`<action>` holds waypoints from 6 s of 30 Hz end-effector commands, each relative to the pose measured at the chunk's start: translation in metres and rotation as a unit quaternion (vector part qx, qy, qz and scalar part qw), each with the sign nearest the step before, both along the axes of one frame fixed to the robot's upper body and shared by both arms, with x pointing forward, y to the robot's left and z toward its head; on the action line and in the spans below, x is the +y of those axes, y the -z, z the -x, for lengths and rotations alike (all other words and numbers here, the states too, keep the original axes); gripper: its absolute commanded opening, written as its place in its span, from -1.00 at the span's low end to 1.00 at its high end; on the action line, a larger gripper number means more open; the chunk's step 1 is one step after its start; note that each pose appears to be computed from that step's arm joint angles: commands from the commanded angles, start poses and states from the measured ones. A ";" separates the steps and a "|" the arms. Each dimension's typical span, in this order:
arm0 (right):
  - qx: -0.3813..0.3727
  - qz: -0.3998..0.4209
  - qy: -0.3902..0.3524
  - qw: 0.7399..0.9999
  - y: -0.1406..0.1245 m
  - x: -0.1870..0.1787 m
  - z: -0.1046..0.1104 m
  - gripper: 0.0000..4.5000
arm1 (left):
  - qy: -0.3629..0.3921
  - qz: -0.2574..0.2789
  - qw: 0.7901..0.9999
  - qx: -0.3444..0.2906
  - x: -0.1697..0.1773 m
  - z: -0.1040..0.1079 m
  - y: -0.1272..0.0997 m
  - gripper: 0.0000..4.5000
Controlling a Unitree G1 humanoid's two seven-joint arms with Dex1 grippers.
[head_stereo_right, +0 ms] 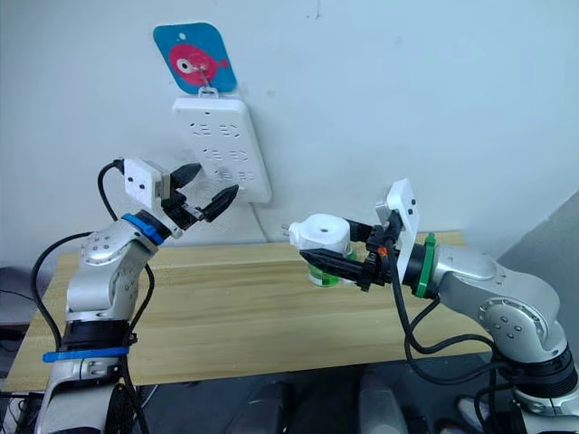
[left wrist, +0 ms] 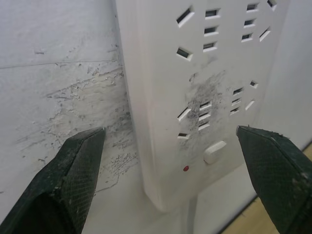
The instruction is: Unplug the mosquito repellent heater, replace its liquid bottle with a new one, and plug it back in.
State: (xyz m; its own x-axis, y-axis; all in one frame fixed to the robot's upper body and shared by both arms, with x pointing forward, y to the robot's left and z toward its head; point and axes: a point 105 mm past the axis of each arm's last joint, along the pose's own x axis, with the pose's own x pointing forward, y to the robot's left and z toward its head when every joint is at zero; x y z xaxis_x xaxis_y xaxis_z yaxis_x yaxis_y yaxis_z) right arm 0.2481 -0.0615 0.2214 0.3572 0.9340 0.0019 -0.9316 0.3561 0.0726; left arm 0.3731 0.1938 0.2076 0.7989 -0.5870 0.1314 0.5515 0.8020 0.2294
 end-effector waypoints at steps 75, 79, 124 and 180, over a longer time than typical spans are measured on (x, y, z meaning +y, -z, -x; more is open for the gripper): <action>-0.198 0.020 0.126 0.972 -0.047 0.074 -0.061 0.33 | 0.101 0.012 0.992 0.076 -0.014 0.034 -0.014 -0.40; -0.214 0.024 0.119 0.969 -0.046 0.076 -0.058 0.33 | 0.100 0.012 0.992 0.075 -0.014 0.034 -0.014 -0.40; -0.213 0.087 0.152 0.961 -0.028 0.065 -0.069 0.33 | 0.112 0.007 0.991 0.071 -0.020 0.033 -0.017 -0.40; -0.217 0.060 0.173 0.959 -0.037 0.080 -0.074 0.33 | 0.121 0.008 0.990 0.074 -0.024 0.034 -0.016 -0.40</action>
State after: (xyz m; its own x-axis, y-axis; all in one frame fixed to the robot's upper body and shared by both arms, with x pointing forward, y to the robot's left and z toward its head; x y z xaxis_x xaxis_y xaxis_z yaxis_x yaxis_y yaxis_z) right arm 0.3275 0.0099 0.2416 0.6569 0.7515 0.0614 -0.6997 0.6380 -0.3216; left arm 0.3420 0.1803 0.2269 0.6778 -0.7329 0.0582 0.7257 0.6796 0.1074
